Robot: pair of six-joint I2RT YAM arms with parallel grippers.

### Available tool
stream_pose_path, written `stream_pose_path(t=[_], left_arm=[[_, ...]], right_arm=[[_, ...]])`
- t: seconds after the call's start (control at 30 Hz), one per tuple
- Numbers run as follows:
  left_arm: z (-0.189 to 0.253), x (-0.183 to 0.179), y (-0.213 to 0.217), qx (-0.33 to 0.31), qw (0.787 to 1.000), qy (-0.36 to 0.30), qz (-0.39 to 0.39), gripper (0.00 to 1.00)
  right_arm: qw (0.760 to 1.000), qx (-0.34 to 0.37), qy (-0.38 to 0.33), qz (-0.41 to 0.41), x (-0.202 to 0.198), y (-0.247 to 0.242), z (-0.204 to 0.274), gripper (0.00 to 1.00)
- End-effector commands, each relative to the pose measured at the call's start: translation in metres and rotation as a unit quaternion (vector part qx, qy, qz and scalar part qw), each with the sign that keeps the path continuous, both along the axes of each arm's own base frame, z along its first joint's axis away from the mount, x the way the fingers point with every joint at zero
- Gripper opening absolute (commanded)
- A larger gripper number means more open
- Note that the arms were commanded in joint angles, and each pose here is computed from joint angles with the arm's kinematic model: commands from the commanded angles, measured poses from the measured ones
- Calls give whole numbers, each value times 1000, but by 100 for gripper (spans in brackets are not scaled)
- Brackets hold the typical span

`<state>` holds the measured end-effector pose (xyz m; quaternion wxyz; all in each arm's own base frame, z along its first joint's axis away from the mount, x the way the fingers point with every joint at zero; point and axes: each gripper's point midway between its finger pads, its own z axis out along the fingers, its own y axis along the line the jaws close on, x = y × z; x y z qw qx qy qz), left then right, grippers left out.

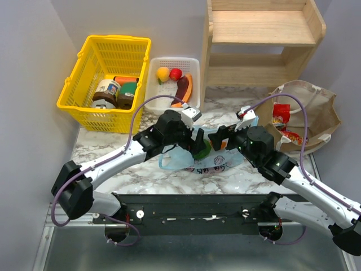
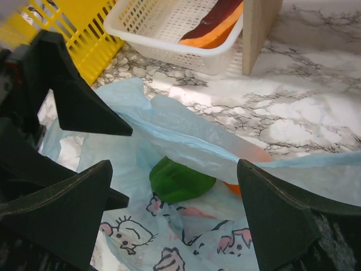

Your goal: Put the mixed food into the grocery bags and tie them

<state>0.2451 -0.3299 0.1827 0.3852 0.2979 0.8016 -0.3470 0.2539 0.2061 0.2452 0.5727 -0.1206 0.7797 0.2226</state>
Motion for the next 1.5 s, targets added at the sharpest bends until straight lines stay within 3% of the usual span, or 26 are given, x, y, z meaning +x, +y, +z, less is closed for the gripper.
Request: stream_pose_path(t=[0.0, 0.13, 0.17, 0.23, 0.3, 0.33, 0.4, 0.43, 0.47, 0.53, 0.57, 0.63, 0.67, 0.77, 1.0, 1.2, 1.47], left_arm=[[66, 34, 25, -11, 991, -111, 74, 99], [107, 92, 70, -30, 972, -98, 209, 99], [98, 116, 89, -20, 965, -77, 248, 99], [124, 139, 95, -53, 957, -71, 278, 99], [117, 167, 102, -40, 948, -59, 310, 99], [137, 179, 100, -50, 945, -74, 316, 99], [112, 208, 104, 3, 937, -69, 342, 99], [135, 222, 101, -1, 935, -92, 342, 99], [97, 239, 97, 48, 937, -71, 339, 99], [108, 262, 92, 50, 937, -79, 337, 99], [72, 276, 87, 74, 939, -52, 332, 99], [74, 299, 85, 54, 938, -48, 338, 99], [43, 312, 85, 70, 936, -28, 343, 99], [26, 346, 95, 50, 926, -25, 372, 98], [-10, 389, 102, 33, 906, -64, 417, 92], [-43, 416, 112, 11, 880, -59, 472, 92], [-64, 437, 103, -54, 878, -38, 473, 93]], right_arm=[[1000, 14, -7, 1, 0, 2, 4, 100], [1000, 11, -4, 0, -1, 0, -1, 100], [1000, 11, -5, -3, -1, -1, -2, 100], [1000, 11, -3, -5, -1, -1, -3, 100], [1000, 12, -1, -4, -1, -1, -3, 100], [1000, 14, -1, -4, -2, -1, -2, 100], [1000, 16, 1, -1, -2, -1, -2, 100], [1000, 17, 2, 1, -3, 1, -1, 100], [1000, 18, 3, 3, -4, 1, 0, 100], [1000, 17, 4, -1, -3, 1, 1, 100], [1000, 16, 6, 1, -3, 1, 2, 100], [1000, 13, 10, -3, -2, 1, 0, 100], [1000, 11, 12, -6, -1, 0, -1, 100], [1000, 7, 16, -8, 0, 1, -2, 100], [1000, 2, 30, 2, 3, 10, -5, 100], [999, 0, 36, 11, 8, 19, -2, 100], [999, 7, 33, 18, 10, 24, 6, 100]])
